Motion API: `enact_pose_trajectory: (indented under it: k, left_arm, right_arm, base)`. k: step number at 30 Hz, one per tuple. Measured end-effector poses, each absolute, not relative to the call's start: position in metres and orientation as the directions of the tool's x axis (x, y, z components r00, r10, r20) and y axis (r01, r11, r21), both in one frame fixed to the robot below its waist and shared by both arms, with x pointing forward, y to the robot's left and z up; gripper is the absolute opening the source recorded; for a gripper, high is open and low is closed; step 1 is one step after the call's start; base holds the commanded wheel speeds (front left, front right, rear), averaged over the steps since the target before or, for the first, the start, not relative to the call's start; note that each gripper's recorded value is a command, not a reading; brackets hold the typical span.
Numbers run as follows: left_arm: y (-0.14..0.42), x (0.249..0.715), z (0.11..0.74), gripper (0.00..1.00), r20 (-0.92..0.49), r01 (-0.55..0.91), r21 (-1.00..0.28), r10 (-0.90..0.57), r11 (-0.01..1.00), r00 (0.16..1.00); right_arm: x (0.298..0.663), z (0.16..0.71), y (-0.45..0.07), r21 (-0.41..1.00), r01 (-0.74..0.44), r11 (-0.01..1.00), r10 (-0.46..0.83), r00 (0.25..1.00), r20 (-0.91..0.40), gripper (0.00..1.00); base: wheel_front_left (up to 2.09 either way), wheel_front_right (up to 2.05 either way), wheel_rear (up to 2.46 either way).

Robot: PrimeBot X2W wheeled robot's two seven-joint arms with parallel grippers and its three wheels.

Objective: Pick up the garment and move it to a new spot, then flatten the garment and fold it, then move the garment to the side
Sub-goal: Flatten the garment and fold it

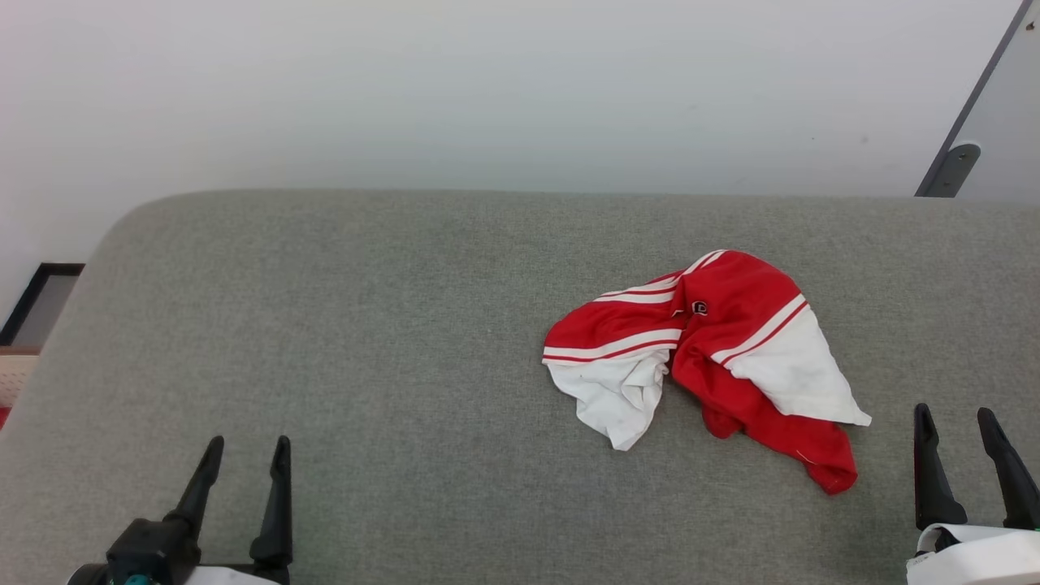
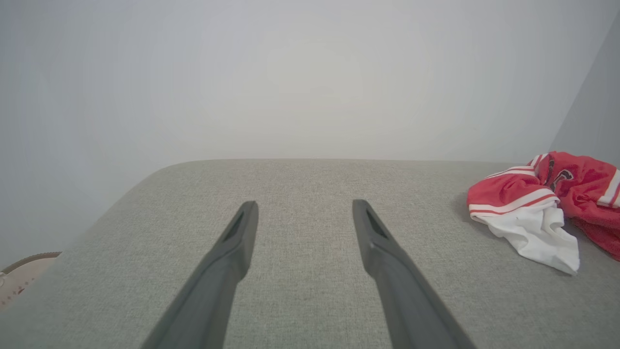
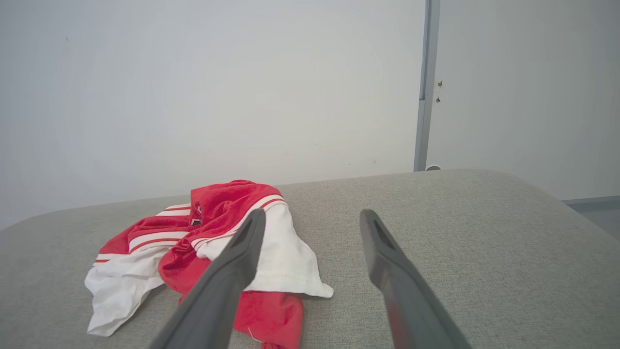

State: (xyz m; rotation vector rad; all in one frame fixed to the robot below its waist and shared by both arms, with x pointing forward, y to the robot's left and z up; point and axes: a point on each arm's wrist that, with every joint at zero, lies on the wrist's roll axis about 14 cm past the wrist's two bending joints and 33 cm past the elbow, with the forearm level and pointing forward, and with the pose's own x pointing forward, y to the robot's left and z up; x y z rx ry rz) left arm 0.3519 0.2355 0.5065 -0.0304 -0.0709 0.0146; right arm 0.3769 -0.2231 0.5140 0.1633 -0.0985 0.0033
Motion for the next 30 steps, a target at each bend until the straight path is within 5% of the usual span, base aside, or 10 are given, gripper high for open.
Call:
enact_pose_trajectory:
  k: [14,17,22,26,30]
  left_arm:
    - [0.217,0.367,0.521,1.0,0.106,0.056,-0.058,-0.049,0.997,0.993]
    - [0.192,0.387,0.517,1.0,-0.024,0.168,-0.062,-0.17,0.984,0.985]
    - [0.149,0.385,0.471,1.0,-0.439,0.33,-0.17,-0.371,0.929,0.818]
    - [0.122,0.381,0.461,1.0,-0.579,0.372,-0.319,-0.49,0.872,0.652]
    - [0.105,0.4,0.464,1.0,-0.604,0.39,-0.375,-0.54,0.841,0.586]
  right_arm:
    - [0.377,0.515,-0.218,0.183,-0.017,0.983,-0.002,0.995,0.104,1.0]
    - [0.379,0.515,-0.215,0.186,-0.024,0.982,0.005,0.994,0.105,1.0]
    - [0.383,0.519,-0.206,0.182,-0.05,0.982,0.028,0.993,0.118,1.0]
    - [0.386,0.523,-0.203,0.189,-0.056,0.98,0.031,0.991,0.132,1.0]
    - [0.388,0.519,-0.209,0.204,-0.031,0.978,0.006,0.993,0.121,1.0]
  base:
    - [0.0,0.0,0.0]
    - [0.0,0.0,0.0]
    - [0.0,0.0,0.0]
    - [0.0,0.0,0.0]
    - [0.0,0.0,0.0]
